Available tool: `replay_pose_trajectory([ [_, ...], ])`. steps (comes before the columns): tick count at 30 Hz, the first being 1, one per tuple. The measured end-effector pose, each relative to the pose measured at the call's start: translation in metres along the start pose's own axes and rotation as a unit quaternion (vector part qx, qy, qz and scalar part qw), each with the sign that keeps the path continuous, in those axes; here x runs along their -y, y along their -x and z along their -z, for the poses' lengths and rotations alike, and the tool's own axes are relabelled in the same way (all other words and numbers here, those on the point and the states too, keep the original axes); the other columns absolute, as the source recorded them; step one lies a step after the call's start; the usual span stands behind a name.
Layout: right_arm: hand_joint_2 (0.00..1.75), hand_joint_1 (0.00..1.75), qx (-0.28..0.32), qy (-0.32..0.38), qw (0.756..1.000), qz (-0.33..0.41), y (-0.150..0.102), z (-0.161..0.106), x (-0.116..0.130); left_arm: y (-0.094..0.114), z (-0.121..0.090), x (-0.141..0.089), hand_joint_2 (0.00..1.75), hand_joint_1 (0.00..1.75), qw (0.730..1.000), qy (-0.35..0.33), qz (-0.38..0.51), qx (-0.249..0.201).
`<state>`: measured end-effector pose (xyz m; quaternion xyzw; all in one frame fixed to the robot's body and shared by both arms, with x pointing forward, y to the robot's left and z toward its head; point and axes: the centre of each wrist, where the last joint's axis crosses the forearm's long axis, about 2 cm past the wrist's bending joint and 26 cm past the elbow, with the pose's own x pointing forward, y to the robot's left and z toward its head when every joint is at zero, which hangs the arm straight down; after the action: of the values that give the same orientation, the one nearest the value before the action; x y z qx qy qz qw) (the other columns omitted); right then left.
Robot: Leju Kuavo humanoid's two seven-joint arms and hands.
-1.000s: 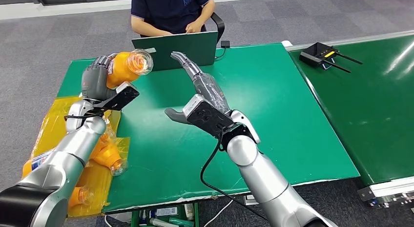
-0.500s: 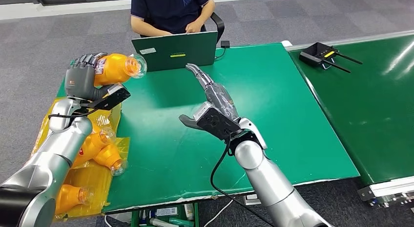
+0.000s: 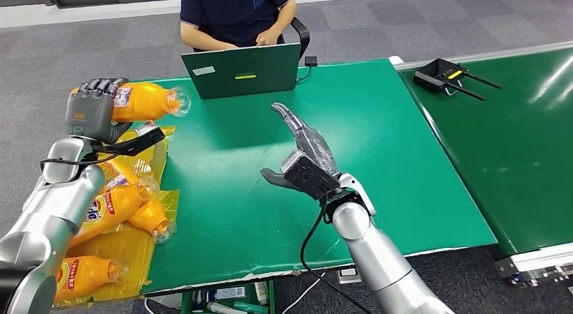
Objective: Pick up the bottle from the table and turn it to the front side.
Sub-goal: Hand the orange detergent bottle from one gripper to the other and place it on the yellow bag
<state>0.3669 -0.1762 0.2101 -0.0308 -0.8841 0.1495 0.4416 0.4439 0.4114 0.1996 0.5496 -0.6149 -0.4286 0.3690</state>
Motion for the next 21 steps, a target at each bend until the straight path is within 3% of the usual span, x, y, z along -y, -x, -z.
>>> replay_pose_trajectory([
  [10, 1.75, 0.0, -0.029, 0.001, 1.0, -0.004, 0.008, -0.013, 0.004, 0.039, -0.023, 0.003, 1.75, 1.75, 0.994, 0.082, 0.065, -0.035],
  [21, 1.75, 0.0, -0.042, 0.011, 0.999, -0.008, 0.011, -0.025, 0.009, 0.055, -0.048, 0.012, 1.75, 1.75, 0.988, 0.121, 0.078, -0.052],
])
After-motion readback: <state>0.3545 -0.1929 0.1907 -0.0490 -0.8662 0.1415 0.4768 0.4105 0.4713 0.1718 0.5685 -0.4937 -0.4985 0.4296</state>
